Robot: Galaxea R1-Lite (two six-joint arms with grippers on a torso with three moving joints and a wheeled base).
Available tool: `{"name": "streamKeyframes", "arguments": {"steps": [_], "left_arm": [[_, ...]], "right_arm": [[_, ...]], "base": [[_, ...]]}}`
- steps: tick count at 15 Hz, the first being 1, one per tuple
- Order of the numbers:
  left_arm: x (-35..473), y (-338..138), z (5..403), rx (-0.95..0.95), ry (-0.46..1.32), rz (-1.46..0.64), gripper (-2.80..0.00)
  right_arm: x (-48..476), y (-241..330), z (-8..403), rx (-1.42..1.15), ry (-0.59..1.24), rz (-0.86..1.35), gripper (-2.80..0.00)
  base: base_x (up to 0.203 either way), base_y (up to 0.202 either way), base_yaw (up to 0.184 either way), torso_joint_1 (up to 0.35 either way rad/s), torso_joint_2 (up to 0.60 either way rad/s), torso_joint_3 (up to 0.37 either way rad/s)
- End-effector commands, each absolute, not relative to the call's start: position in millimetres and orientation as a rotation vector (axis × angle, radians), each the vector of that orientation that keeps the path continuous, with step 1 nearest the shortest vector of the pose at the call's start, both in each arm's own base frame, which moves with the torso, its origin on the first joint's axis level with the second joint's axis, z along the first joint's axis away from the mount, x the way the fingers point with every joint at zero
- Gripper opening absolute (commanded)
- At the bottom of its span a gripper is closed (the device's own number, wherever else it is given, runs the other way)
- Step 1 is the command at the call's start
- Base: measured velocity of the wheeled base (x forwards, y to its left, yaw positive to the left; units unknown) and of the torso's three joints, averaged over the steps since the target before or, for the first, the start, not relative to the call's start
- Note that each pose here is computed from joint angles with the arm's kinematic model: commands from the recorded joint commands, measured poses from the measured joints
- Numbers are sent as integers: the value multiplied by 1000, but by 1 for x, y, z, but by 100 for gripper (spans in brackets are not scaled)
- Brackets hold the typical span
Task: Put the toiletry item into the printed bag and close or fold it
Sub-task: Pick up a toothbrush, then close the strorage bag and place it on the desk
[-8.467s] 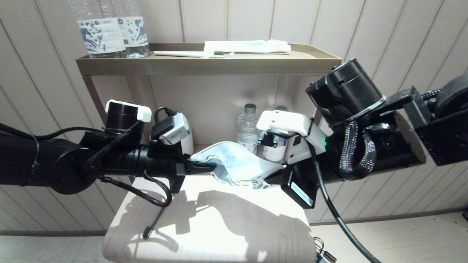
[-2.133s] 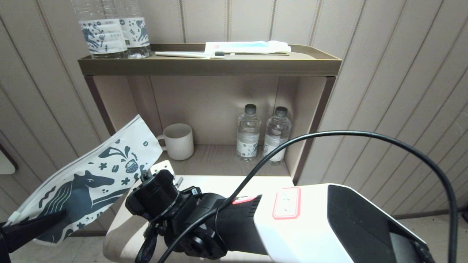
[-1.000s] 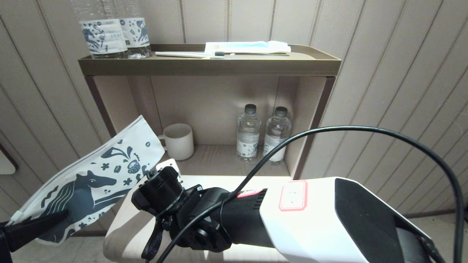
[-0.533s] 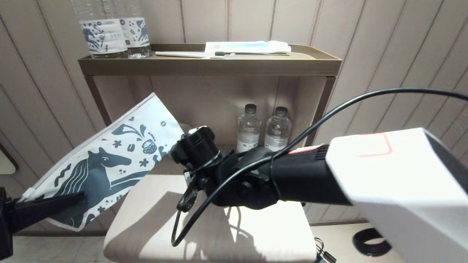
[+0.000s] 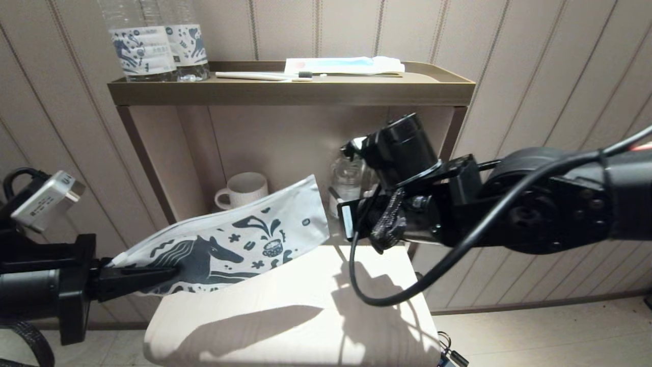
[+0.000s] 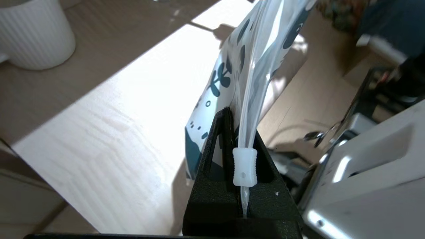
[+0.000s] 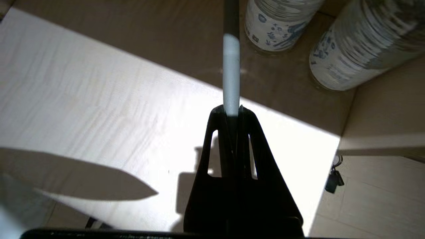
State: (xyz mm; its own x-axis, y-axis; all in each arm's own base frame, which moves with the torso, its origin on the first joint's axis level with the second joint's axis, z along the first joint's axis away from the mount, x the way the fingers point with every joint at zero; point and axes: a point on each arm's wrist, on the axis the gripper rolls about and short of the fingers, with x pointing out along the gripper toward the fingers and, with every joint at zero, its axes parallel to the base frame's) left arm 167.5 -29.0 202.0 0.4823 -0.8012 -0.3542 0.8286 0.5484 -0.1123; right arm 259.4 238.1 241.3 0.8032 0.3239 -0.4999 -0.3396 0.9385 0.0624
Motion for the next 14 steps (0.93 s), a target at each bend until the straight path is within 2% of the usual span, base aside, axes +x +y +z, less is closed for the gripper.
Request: {"name": "streamKeyframes", "arguments": {"steps": [1,5,9,11,14], "left_arm": [[191,-35,186,174,405,-1056,-280],[208,-55,190,379,348,-1124,-280],[217,-101,174,595,422,-1136,-280],[224,-114,169,682,436,-1120,-280],[234,-122,168,711,397,-1097,-280]], "right_arm": [[236,201,277,7,505,398,-280],[220,175,306,-47,577,463,-280],[215,173,335,-118,704,488,-280],[221,182,328,-174,794,496,-280],[218,189,313,-161,949,685,-280]], "base": [[0,0,0,0,0,0],[0,0,0,0,0,0],[0,0,0,0,0,0],[0,0,0,0,0,0],[0,0,0,0,0,0]]}}
